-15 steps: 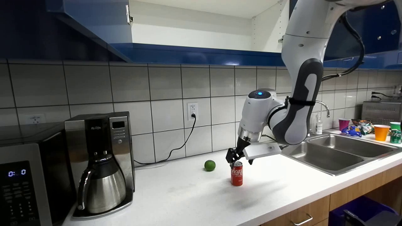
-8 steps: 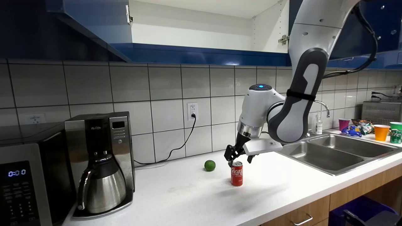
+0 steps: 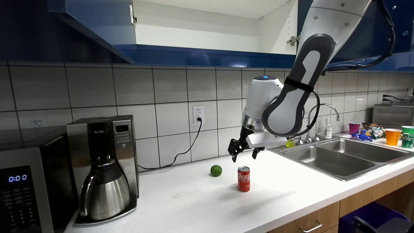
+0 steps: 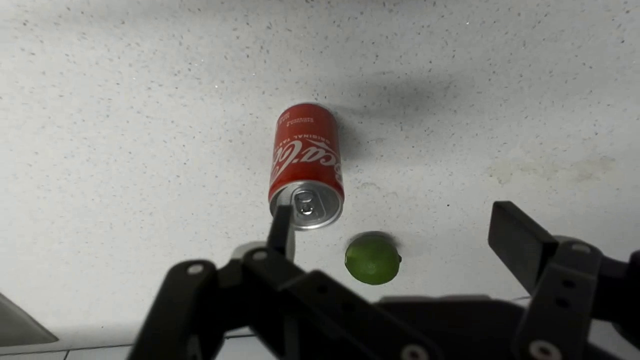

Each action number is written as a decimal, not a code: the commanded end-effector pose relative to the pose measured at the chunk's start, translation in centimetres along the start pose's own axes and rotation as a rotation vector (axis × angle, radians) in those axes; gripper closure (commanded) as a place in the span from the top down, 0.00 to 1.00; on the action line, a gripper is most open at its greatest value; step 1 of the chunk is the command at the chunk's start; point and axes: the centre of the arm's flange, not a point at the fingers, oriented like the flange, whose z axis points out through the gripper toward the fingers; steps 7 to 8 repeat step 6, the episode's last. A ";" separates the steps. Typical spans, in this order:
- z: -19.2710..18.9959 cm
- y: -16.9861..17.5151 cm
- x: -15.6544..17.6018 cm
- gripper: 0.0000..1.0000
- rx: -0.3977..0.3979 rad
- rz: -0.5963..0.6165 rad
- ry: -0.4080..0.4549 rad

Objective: Remove the can from the top cupboard

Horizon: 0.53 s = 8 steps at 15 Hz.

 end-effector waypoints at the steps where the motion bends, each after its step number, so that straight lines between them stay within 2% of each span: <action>1: 0.1 0.0 -0.1 1.00 0.000 0.000 -0.001; 8: 0.6 0.0 -0.4 1.00 -0.001 -0.001 -0.013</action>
